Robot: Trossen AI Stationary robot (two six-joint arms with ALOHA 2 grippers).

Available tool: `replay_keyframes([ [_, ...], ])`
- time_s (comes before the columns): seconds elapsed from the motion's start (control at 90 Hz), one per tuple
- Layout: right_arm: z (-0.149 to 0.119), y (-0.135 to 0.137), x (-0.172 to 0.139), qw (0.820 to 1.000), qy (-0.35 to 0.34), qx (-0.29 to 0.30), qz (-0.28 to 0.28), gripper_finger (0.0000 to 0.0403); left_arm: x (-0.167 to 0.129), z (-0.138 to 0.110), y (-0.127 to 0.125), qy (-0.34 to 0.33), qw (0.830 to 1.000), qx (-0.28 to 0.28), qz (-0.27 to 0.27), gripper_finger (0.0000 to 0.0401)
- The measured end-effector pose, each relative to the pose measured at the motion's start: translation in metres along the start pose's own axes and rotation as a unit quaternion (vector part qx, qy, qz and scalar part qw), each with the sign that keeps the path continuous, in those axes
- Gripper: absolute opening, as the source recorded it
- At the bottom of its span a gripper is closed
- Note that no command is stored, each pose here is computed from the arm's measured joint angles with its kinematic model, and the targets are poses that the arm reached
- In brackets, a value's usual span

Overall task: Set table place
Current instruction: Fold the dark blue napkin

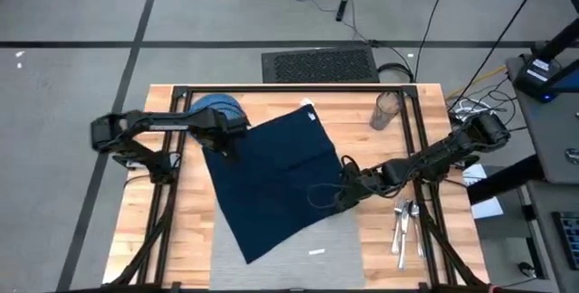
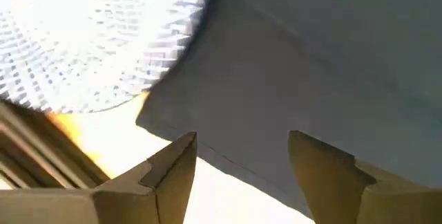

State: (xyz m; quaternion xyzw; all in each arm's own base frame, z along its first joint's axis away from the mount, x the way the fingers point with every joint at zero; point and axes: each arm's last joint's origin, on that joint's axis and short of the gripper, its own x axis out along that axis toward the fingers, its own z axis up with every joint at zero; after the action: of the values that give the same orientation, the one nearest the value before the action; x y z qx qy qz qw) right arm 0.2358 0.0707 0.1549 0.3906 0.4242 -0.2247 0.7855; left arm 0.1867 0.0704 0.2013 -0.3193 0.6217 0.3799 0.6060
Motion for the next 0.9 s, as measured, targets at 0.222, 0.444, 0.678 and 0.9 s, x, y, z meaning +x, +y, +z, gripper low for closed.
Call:
replay_keyframes([
  [0.222, 0.009, -0.004, 0.002, 1.000, -0.005, -0.016, -0.006, 0.0082, 0.010, -0.017, 0.032, -0.011, 0.993, -0.117, -0.016, 0.0214],
  [0.444, 0.017, -0.008, 0.003, 1.000, -0.005, -0.028, -0.010, 0.0082, 0.027, -0.018, 0.037, -0.010, 0.988, -0.151, -0.030, 0.0214],
  [0.678, 0.020, -0.009, 0.004, 0.999, 0.008, -0.033, -0.005, 0.0082, 0.037, -0.017, 0.045, -0.008, 0.982, -0.185, -0.026, 0.0214],
  [0.9, 0.020, -0.009, 0.004, 0.999, 0.009, -0.042, -0.004, 0.0082, 0.055, -0.015, 0.049, -0.022, 0.977, -0.203, -0.055, 0.0214],
])
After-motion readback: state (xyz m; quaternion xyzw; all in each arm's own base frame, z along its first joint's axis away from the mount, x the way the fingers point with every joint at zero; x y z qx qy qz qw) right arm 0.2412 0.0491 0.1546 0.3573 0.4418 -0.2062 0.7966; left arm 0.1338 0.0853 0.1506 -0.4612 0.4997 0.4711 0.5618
